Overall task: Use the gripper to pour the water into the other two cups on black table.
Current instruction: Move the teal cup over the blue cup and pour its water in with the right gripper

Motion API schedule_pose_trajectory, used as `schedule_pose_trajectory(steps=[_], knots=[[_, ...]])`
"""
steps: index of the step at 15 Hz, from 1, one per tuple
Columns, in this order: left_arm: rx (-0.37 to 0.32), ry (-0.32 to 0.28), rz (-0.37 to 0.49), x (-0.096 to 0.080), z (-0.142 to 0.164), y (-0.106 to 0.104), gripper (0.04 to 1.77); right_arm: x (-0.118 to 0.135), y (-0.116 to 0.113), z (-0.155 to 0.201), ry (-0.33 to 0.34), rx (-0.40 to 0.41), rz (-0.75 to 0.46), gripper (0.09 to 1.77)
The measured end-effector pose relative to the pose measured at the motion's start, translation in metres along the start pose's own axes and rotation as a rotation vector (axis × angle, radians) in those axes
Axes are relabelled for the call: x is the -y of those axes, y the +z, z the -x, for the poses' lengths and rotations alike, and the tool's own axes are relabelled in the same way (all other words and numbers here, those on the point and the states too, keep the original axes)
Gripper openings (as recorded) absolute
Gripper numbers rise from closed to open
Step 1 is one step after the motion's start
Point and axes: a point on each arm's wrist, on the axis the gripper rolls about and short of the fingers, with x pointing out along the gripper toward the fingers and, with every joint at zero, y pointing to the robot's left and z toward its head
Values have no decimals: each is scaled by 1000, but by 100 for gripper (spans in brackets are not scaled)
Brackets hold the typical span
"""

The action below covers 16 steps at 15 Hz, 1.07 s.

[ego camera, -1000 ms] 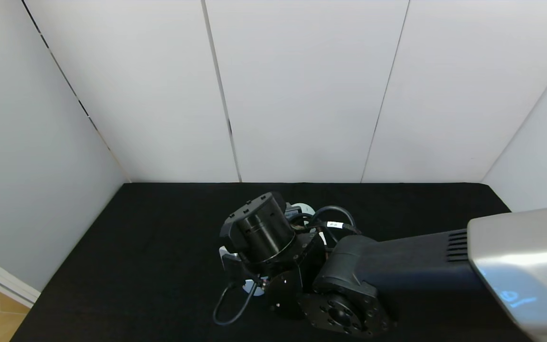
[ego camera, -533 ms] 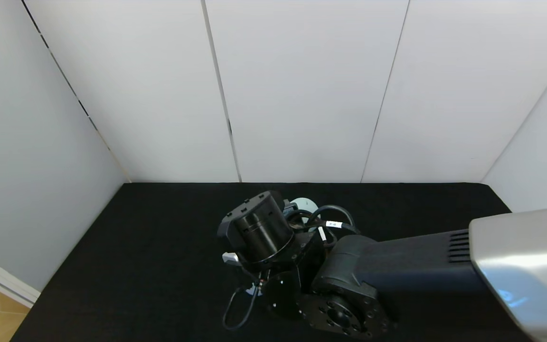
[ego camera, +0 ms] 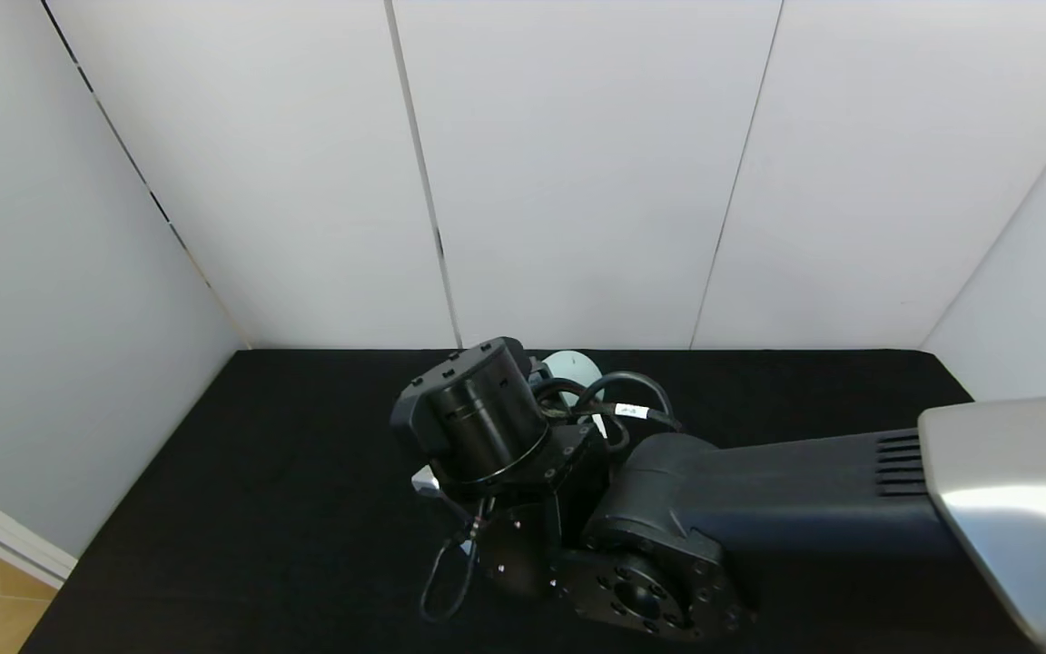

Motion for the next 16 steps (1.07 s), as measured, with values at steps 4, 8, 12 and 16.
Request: schedule_pose_trajectory(steps=[4,8,12,16], knots=[[0,0,0,0,0,0,172,12,6,9,-35,20,52,118],[0,0,0,0,0,0,172,14,13,14,-49,35,77,118],[0,0,0,0,0,0,172,14,14,14,-49,36,83,118],[0,0,0,0,0,0,172,14,13,14,-48,41,72,118]])
